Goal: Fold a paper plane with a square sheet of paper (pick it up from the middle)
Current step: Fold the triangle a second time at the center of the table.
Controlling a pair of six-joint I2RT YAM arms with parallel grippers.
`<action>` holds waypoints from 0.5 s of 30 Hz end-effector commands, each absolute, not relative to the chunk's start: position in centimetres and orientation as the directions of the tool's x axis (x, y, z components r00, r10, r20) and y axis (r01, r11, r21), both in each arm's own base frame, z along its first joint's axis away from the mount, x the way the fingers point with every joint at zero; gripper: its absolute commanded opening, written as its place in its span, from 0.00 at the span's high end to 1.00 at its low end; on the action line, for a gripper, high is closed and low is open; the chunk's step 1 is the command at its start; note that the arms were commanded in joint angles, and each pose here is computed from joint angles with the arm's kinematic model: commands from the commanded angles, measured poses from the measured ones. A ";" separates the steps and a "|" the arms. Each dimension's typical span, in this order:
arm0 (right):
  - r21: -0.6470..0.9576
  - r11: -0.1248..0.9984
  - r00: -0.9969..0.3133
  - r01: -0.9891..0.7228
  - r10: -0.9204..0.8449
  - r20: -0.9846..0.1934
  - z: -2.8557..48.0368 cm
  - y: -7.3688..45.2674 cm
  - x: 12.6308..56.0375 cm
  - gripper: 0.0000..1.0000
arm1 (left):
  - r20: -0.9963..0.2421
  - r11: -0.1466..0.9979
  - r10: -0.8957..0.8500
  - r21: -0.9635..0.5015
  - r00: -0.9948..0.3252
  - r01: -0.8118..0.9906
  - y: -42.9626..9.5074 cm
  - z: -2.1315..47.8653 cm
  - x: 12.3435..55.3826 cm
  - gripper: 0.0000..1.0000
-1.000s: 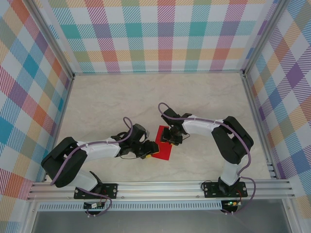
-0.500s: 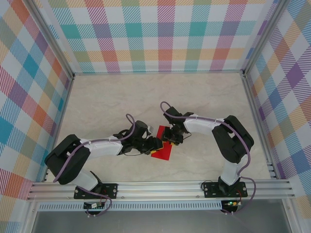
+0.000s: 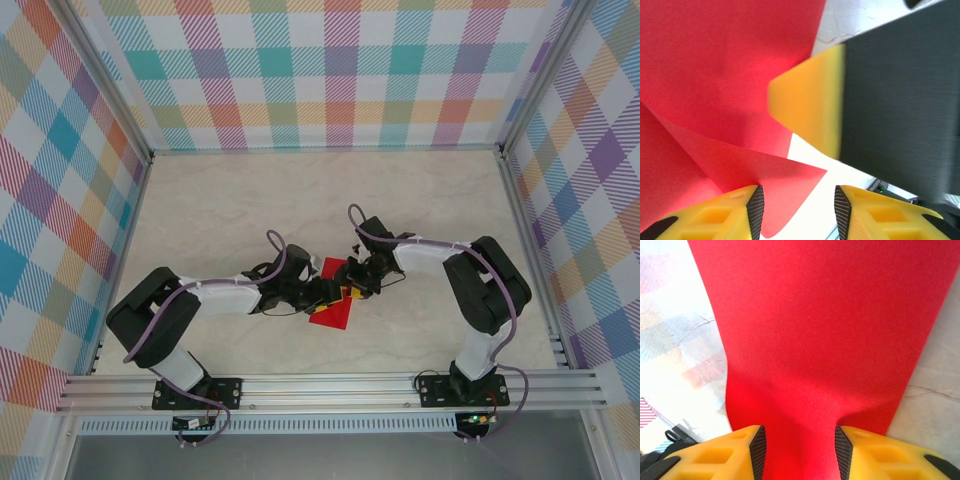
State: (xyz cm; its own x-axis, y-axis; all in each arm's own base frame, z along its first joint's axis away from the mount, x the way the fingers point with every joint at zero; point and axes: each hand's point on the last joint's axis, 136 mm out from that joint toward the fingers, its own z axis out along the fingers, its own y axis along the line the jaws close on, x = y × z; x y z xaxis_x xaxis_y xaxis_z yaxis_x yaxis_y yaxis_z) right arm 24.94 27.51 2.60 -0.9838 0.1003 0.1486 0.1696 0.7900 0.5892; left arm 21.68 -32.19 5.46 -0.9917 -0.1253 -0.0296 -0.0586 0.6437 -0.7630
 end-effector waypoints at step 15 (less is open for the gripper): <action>0.716 0.697 -0.999 0.037 0.022 0.030 6.4 25.8 23.7 0.62 | -0.046 0.672 -0.129 -0.739 -0.991 -0.054 -32.3 4.7 21.8 0.73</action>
